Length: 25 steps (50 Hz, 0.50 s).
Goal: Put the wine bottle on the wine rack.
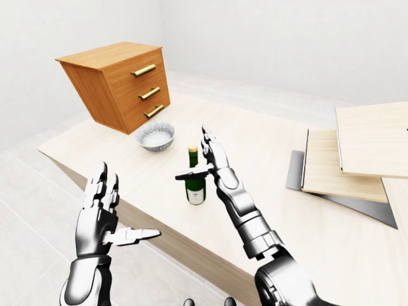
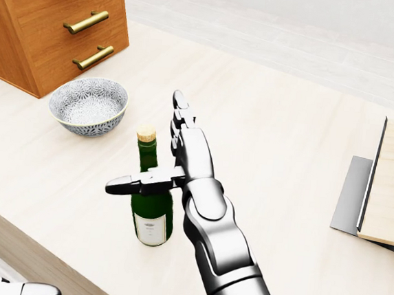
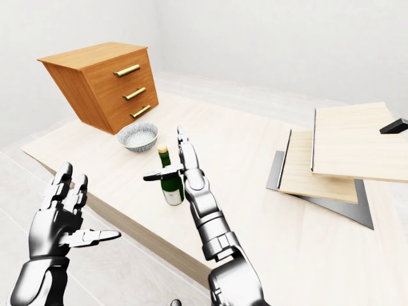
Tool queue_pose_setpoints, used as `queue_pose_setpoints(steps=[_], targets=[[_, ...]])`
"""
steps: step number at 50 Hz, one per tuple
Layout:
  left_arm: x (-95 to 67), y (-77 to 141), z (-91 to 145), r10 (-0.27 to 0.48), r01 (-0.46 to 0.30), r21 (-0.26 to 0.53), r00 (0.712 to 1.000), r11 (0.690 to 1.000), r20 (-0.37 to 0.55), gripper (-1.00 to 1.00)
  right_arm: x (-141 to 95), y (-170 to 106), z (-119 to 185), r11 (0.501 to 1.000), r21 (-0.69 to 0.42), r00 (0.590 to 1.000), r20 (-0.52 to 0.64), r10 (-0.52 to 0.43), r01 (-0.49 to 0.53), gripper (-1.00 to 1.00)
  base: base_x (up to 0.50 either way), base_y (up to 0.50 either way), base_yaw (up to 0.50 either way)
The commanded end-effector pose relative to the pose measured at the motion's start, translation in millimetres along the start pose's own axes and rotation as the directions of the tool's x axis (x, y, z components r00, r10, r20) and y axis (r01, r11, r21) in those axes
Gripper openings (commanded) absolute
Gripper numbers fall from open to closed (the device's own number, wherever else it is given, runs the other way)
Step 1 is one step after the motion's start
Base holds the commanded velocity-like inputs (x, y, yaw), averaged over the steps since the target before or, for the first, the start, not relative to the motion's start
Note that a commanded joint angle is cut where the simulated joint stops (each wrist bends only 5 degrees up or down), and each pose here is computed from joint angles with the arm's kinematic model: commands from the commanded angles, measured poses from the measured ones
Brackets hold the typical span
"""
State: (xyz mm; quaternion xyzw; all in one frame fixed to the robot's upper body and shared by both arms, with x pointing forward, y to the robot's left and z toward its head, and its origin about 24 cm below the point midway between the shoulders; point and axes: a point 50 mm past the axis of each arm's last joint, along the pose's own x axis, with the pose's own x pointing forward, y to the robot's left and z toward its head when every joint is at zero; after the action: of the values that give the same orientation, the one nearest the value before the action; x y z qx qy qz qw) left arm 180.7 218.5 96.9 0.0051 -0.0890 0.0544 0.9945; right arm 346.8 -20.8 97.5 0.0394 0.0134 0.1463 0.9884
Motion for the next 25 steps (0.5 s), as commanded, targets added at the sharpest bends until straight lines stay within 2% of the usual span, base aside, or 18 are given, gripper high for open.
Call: queue_pose_setpoints(steps=[1, 11, 12, 13, 14, 15, 16, 17, 18, 20, 21, 23, 25], targets=[[-1.0, 0, 1, -0.001, 0.001, 0.0, 1.0, 1.0, 0.003, 1.0, 3, 6, 0, 1.0, -0.008, 1.0, -0.012, 0.016, -0.017, 1.0, 0.0, 0.0, 0.0], [-1.1, 0, 2, -0.001, 0.001, 0.001, 1.0, 1.0, 0.008, 1.0, 4, 13, 7, 0.999, -0.009, 0.999, 0.012, 0.041, -0.041, 1.0, 0.0, 0.0, 0.0], [-1.0, 0, 2, -0.001, 0.001, 0.001, 1.0, 1.0, 0.008, 1.0, 4, 13, 9, 0.999, -0.003, 0.999, 0.019, 0.044, -0.044, 0.95, 0.0, 0.0, 0.0], [-1.1, 0, 2, -0.001, 0.001, 0.001, 1.0, 1.0, 0.008, 1.0, 4, 13, 10, 0.999, -0.004, 0.999, 0.024, 0.045, -0.045, 0.54, 0.0, 0.0, 0.0], [-1.1, 0, 2, -0.002, 0.002, 0.001, 1.0, 1.0, 0.007, 1.0, 4, 13, 10, 0.999, -0.004, 0.999, 0.026, 0.044, -0.044, -0.03, 0.0, 0.0, 0.0], [-1.1, 0, 2, -0.002, 0.002, 0.001, 1.0, 1.0, 0.007, 1.0, 4, 13, 10, 0.999, -0.004, 0.999, 0.026, 0.044, -0.044, -0.03, 0.0, 0.0, 0.0], [-0.8, 0, 1, -0.002, 0.002, 0.0, 1.0, 1.0, 0.004, 1.0, 4, 13, 11, 0.999, -0.003, 0.999, 0.029, 0.045, -0.045, -0.36, 0.0, 0.0, 0.0], [-0.8, 0, 1, -0.002, 0.002, 0.0, 1.0, 1.0, 0.003, 1.0, 4, 13, 11, 0.999, -0.003, 0.999, 0.029, 0.045, -0.045, -0.36, 0.0, 0.0, 0.0], [-0.7, 0, 0, -0.002, 0.002, -0.001, 1.0, 1.0, 0.001, 1.0, 4, 13, 11, 0.999, -0.003, 0.998, 0.031, 0.045, -0.045, -0.62, 0.0, 0.0, 0.0], [-0.6, 0, 0, -0.002, 0.002, -0.002, 1.0, 1.0, 0.001, 1.0, 4, 14, 11, 0.999, -0.002, 0.998, 0.032, 0.046, -0.046, -0.68, 0.0, 0.0, 0.0], [-0.5, 0, 0, -0.002, 0.002, -0.003, 1.0, 1.0, -0.001, 1.0, 4, 14, 10, 0.999, -0.003, 0.999, 0.028, 0.047, -0.047, -0.92, 0.0, 0.0, 0.0], [-0.6, 0, -1, -0.003, 0.003, -0.003, 1.0, 1.0, -0.003, 1.0, 4, 14, 10, 0.999, -0.003, 0.999, 0.027, 0.047, -0.047, -0.99, 0.0, 0.0, 0.0], [-0.5, 0, -1, -0.003, 0.003, -0.006, 1.0, 1.0, -0.005, 1.0, 4, 13, 9, 0.999, -0.002, 0.999, 0.025, 0.046, -0.046, -0.96, 0.0, 0.0, 0.0]])
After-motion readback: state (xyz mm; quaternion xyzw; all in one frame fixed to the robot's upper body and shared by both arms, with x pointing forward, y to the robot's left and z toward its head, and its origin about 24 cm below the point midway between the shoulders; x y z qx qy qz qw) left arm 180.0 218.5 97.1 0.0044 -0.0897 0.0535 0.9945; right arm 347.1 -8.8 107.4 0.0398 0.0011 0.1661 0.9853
